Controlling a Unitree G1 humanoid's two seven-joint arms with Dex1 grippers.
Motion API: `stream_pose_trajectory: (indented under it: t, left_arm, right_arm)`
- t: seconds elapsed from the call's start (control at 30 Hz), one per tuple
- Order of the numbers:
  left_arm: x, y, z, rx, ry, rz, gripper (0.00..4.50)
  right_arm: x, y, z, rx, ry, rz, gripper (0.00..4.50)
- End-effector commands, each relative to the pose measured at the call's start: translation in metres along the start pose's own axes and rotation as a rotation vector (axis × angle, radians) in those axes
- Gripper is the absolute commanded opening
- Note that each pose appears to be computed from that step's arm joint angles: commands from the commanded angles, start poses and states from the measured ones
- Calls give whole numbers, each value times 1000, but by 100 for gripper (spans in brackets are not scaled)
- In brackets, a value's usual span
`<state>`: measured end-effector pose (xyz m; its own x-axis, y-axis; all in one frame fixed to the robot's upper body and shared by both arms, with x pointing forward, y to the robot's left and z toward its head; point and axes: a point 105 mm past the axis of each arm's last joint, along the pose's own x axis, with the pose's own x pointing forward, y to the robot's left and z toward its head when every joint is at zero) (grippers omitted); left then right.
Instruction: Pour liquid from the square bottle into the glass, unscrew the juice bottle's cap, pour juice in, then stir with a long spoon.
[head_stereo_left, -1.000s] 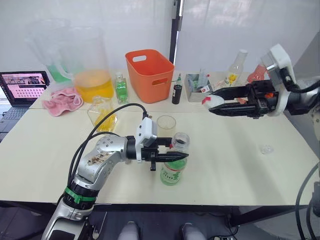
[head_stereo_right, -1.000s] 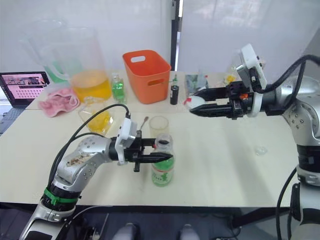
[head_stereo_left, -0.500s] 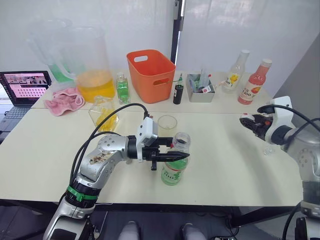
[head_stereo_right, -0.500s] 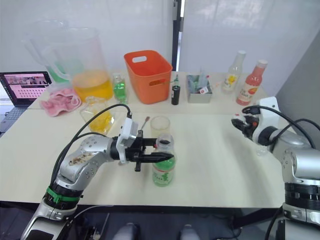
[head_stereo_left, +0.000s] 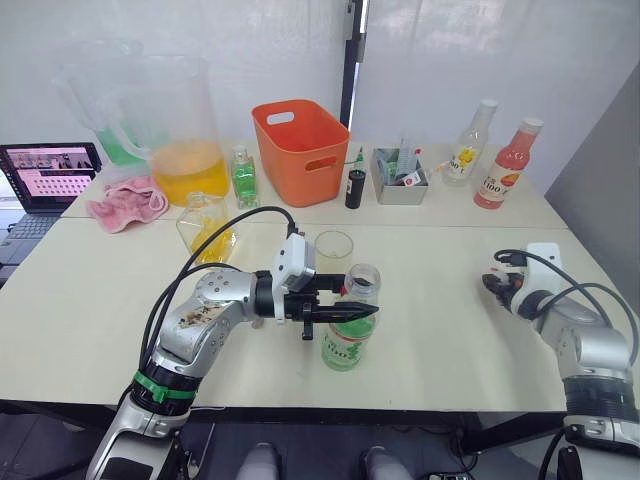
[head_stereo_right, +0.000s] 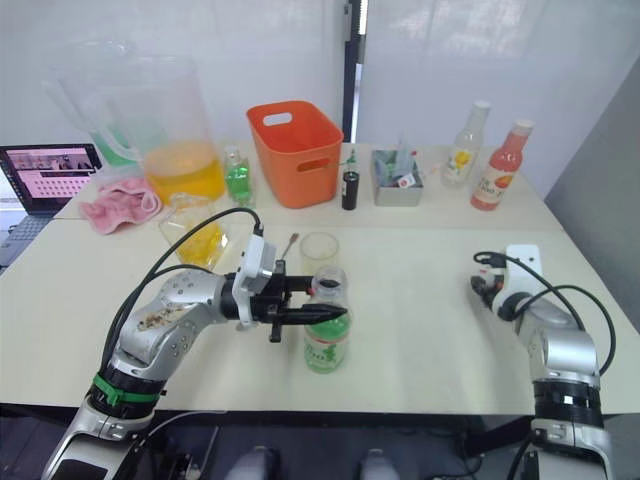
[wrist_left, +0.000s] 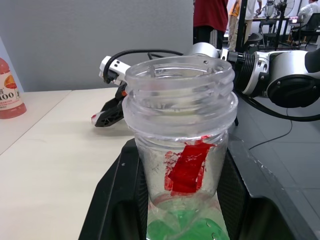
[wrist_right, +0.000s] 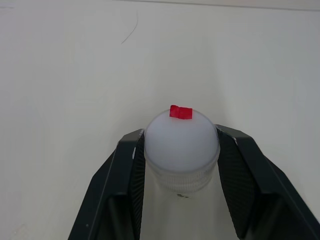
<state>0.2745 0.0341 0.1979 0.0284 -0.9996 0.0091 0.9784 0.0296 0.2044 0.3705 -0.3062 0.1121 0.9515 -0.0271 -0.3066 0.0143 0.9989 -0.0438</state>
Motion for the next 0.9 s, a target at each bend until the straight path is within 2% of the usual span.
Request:
stream_pose_trajectory:
  t: [0.03,0.07,0.13,0.33,0.5,0.6,0.67,0.73,0.8,0.9]
  left_arm:
    - [-2,4,-5,6,39,39,133]
    - [-2,4,-5,5,39,39,133]
    - [-2,4,-5,4,41,38,133]
    - [-4,3,-6,1,45,37,133]
    - [-5,3,-7,-3,46,38,133]
    - [-8,4,-8,-2,53,47,133]
    - [-8,5,-8,-1,55,49,133]
    - [-9,5,-5,15,71,50,133]
    - [-10,7,2,25,67,63,133]
    - [-12,8,9,27,58,74,133]
  right_arm:
    - [-1,-2,11,22,-52,5,160]
    - [-1,0,11,33,-55,15,160]
    - [-2,3,13,50,-71,33,262]
    - [-11,7,36,22,-146,56,446]
    - [-19,12,53,0,-192,81,446]
    - [-43,36,102,-84,-336,243,446]
    - [-49,42,110,-111,-359,283,446]
    - [-69,67,131,-76,-393,447,446]
    - [-93,98,138,-134,-384,626,446]
    - [-107,117,135,-189,-346,727,446]
